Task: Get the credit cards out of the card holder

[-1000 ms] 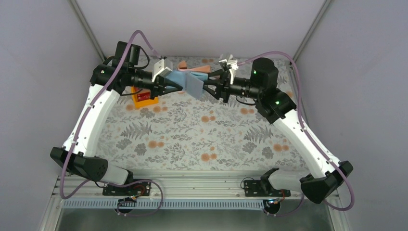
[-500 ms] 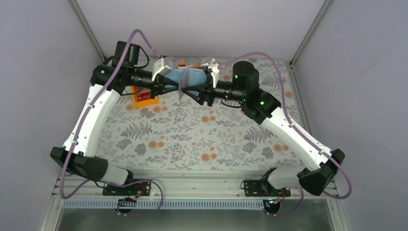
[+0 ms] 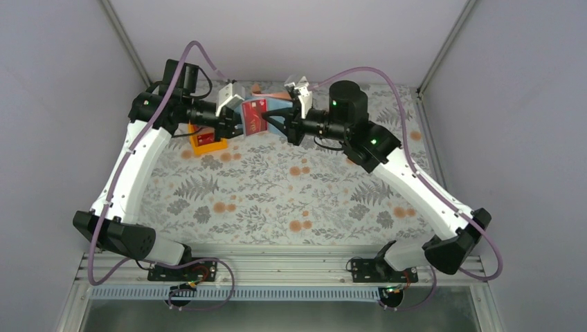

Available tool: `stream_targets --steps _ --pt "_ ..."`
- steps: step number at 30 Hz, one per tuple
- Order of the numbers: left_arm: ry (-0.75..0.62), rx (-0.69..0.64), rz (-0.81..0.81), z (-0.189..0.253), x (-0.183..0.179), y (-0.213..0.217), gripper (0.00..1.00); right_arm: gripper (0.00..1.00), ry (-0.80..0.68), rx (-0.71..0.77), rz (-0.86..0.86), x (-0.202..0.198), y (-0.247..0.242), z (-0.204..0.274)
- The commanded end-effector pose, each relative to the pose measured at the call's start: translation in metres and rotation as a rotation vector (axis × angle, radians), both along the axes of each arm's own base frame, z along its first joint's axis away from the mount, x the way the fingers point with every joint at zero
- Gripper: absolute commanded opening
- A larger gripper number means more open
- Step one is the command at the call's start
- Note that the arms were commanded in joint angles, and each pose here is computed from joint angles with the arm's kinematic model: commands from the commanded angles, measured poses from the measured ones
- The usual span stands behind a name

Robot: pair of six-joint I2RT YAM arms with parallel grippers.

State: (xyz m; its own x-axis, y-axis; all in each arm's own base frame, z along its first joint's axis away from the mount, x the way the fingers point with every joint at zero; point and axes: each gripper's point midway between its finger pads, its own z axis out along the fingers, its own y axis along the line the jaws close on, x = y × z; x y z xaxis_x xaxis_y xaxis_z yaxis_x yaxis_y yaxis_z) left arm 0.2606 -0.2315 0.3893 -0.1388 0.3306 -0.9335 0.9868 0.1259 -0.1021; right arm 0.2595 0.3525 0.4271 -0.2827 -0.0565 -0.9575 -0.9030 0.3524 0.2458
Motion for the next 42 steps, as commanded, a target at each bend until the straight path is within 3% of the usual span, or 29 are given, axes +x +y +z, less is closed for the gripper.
stream_targets --steps 1,7,10,15,19,24,25,27,29,32,36,38,40,42 --pt "-0.04 -0.083 -0.13 0.019 -0.031 -0.001 0.35 0.04 -0.043 -0.001 -0.075 0.005 -0.018 0.009" --pt "-0.122 -0.105 -0.222 0.02 -0.054 0.008 0.78 0.04 -0.045 -0.051 -0.094 0.003 -0.04 0.005" --pt "-0.11 -0.104 -0.205 0.022 -0.052 0.007 0.83 0.04 -0.045 -0.086 -0.112 0.004 -0.047 0.002" --pt "-0.052 -0.129 -0.151 0.032 -0.032 -0.001 0.82 0.04 -0.009 -0.11 0.096 -0.017 -0.024 -0.009" --pt "-0.024 -0.134 -0.159 0.032 -0.029 -0.008 0.71 0.04 -0.017 -0.094 0.124 -0.02 -0.021 -0.008" --pt "-0.015 -0.13 -0.161 0.026 -0.031 -0.008 0.05 0.05 -0.091 -0.058 0.214 -0.042 -0.025 0.0" --pt "-0.023 -0.128 -0.167 0.025 -0.033 -0.008 0.03 0.08 -0.104 -0.059 0.204 -0.042 -0.027 0.0" --pt "-0.022 -0.123 -0.172 0.021 -0.035 -0.007 0.02 0.22 -0.125 -0.063 0.156 -0.037 -0.035 0.0" --pt "-0.014 -0.12 -0.162 0.019 -0.034 -0.007 0.02 0.5 -0.126 -0.079 0.052 -0.022 -0.047 -0.002" --pt "-0.012 -0.097 -0.12 0.016 -0.026 -0.007 0.02 0.61 -0.102 -0.105 -0.19 0.014 -0.083 0.0" --pt "0.01 -0.017 0.055 0.003 0.007 -0.002 0.02 0.64 -0.093 -0.12 -0.518 0.049 -0.142 0.01" --pt "-0.001 0.059 0.189 -0.012 0.032 0.006 0.02 0.62 -0.117 -0.126 -0.568 0.05 -0.152 0.017" --pt "0.004 0.074 0.215 -0.017 0.039 0.008 0.02 0.55 -0.143 -0.107 -0.42 0.034 -0.133 0.021" --pt "0.022 0.047 0.171 -0.015 0.033 0.003 0.02 0.46 -0.156 -0.046 -0.105 -0.007 -0.096 0.022"
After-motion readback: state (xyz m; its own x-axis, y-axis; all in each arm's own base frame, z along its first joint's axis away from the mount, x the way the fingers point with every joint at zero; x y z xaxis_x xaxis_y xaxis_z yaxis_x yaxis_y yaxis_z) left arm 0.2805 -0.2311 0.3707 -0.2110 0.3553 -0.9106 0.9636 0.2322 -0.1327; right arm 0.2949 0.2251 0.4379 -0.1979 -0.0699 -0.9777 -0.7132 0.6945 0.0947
